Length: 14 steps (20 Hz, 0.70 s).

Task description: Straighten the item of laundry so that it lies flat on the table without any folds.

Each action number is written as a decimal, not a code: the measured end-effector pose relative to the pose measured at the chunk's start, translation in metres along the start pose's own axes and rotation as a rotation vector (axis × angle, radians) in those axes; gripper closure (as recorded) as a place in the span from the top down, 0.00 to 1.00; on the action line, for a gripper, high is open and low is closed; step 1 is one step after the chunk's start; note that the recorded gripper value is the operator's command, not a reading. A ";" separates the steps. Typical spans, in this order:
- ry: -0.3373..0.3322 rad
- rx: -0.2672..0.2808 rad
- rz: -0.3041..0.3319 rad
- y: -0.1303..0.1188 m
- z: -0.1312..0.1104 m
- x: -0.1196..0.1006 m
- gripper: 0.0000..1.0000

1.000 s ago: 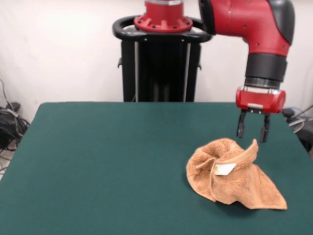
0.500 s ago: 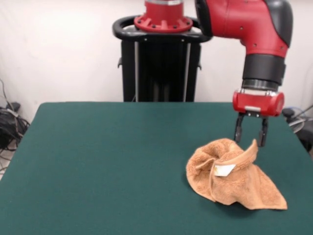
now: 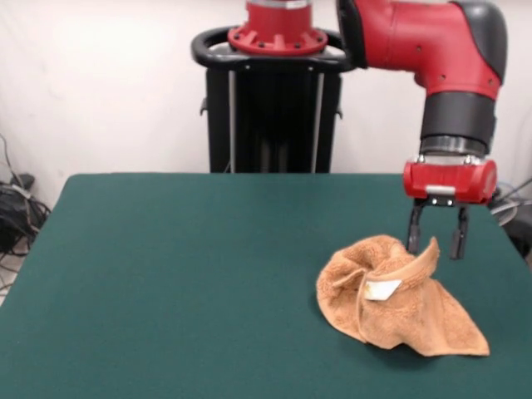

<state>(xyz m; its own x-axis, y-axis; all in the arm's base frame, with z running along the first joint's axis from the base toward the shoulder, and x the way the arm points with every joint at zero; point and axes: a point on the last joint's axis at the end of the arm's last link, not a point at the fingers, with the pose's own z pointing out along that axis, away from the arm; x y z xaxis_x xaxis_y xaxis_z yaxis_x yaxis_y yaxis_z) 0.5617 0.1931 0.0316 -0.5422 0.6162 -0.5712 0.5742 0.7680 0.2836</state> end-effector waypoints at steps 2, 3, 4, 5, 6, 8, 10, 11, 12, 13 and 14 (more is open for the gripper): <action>-0.021 -0.001 0.004 0.001 0.004 -0.002 1.00; -0.033 -0.001 0.009 0.003 0.007 -0.002 1.00; -0.041 -0.002 0.013 0.005 0.009 -0.002 1.00; -0.047 -0.002 0.016 0.006 0.011 -0.001 1.00; -0.052 -0.001 0.020 0.008 0.013 0.000 1.00; -0.057 0.003 0.027 0.011 0.017 0.002 1.00; -0.059 0.009 0.034 0.013 0.020 0.006 1.00; -0.062 0.012 0.037 0.014 0.021 0.008 1.00; -0.064 0.013 0.040 0.016 0.022 0.008 1.00; -0.068 0.015 0.043 0.017 0.022 0.008 1.00; -0.071 0.016 0.045 0.018 0.022 0.008 1.00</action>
<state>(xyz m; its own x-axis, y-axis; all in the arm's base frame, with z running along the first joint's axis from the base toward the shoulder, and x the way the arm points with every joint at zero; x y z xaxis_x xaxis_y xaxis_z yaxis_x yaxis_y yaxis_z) 0.5818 0.2081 0.0154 -0.4709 0.6356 -0.6117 0.6070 0.7367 0.2981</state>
